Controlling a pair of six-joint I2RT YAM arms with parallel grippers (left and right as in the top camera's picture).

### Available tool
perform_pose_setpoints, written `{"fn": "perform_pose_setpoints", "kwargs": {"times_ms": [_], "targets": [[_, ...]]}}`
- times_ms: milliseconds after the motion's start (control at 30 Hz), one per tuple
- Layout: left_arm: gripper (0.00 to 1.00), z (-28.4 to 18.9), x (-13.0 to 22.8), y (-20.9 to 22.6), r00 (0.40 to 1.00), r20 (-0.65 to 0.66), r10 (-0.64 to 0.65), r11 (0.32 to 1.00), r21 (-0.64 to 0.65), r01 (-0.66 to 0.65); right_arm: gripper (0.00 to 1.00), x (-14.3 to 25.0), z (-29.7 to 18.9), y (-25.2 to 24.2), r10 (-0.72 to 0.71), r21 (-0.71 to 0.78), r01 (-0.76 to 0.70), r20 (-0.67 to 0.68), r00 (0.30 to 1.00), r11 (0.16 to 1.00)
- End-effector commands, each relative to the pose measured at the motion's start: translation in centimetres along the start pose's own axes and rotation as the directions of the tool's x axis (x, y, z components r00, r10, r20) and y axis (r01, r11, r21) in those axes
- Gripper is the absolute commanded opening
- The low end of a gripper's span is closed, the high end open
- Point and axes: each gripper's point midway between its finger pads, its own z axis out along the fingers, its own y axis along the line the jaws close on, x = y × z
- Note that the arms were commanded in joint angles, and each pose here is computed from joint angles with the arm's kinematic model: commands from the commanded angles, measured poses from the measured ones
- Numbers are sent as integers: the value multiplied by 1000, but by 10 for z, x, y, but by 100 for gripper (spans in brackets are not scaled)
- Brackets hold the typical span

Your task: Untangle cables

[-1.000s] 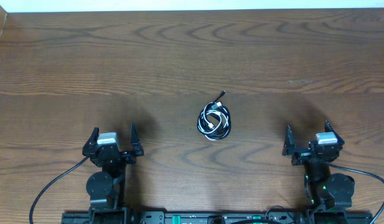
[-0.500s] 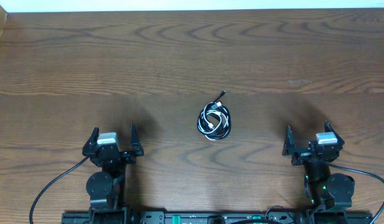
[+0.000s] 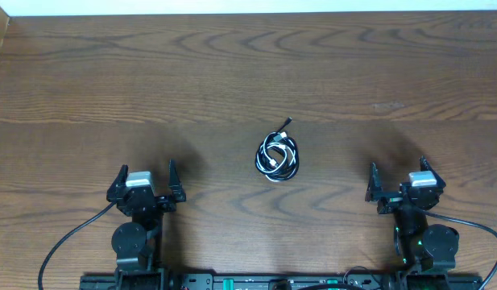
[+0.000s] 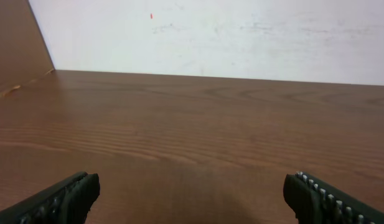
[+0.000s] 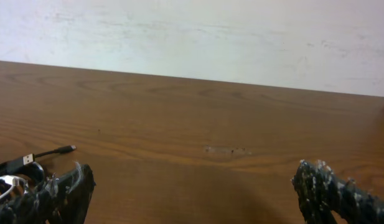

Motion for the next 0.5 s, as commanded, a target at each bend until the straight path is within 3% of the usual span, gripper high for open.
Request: {"fn": "perform_pose_setpoints", "kwargs": {"times_ms": [0,300,467], "targets": [[100,1,18,4,997,-61,38,999,-22,-39,99,0,0,-2,5,10,-5,0,1000,1000],[100,1,18,4,997,-61,36,999,-18,-37,99,2,0,-8,-3,46,3,-6,1000,999],[100,1,15,-3,999,-45,-27,999,17,28,99,2,0,-4,143,24,-143,-5,990,989]]}}
